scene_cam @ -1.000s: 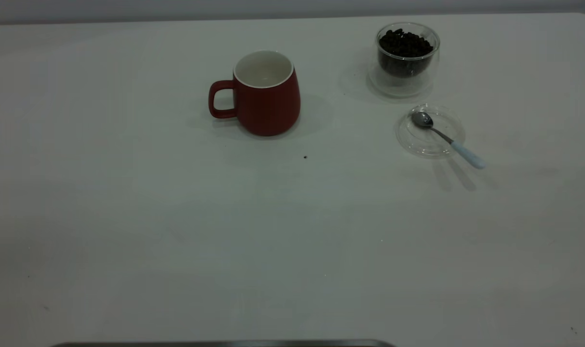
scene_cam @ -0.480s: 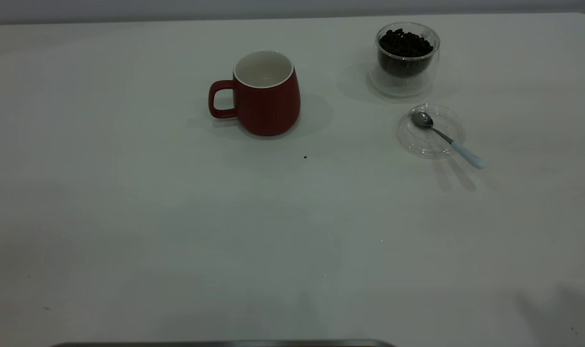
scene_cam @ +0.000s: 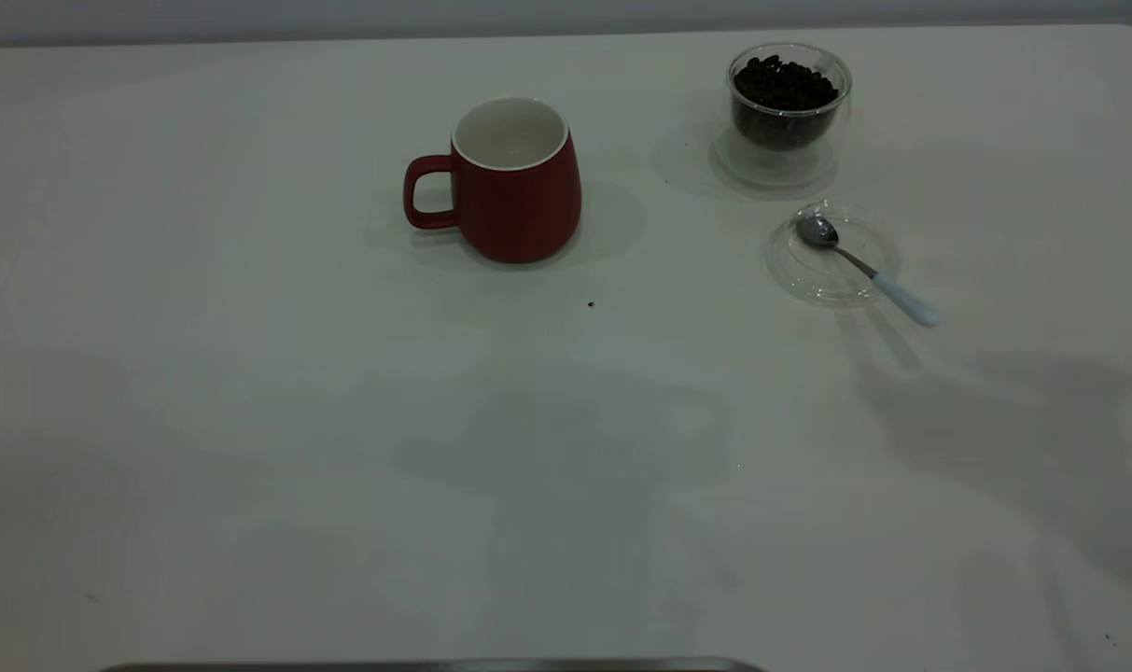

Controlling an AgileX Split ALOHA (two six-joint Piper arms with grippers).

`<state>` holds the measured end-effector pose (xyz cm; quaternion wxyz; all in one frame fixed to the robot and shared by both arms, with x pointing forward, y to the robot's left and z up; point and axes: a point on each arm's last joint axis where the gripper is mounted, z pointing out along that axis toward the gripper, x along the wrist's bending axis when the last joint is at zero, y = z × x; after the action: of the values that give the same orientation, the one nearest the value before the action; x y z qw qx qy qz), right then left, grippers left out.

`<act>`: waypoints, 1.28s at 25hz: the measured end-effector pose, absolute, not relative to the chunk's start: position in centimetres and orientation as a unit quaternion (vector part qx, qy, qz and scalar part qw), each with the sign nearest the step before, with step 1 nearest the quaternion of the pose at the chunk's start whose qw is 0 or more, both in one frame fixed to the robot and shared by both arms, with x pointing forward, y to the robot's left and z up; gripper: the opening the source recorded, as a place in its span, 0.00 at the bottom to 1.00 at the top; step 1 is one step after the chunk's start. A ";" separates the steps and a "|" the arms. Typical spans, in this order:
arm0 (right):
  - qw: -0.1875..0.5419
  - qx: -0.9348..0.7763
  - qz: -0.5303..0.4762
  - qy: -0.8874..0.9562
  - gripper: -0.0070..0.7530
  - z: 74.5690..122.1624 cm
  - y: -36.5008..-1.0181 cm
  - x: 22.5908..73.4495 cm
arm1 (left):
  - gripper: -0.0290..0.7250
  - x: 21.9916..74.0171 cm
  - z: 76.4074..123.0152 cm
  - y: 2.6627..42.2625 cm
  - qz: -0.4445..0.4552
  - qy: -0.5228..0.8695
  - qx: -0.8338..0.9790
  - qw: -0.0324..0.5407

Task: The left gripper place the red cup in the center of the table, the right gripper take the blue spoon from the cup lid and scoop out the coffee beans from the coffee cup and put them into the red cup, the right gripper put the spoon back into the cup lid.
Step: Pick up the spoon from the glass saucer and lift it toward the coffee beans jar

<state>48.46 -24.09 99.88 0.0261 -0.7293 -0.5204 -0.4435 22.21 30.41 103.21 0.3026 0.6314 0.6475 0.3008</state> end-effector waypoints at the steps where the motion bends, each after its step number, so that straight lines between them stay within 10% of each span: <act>1: 0.033 -0.740 -0.441 -0.507 0.66 98.9 -24.1 49.0 | 0.82 22.2 103.2 30.4 0.301 0.648 0.631 0.303; 32: 0.233 -0.856 -0.319 -0.334 0.64 80.9 -30.0 50.4 | 0.82 22.2 103.2 30.4 0.301 0.648 0.631 0.303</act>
<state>50.35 -30.03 80.95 0.2326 -0.8560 -0.3337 -0.3191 22.21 30.41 103.21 0.3026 0.6314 0.6475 0.3008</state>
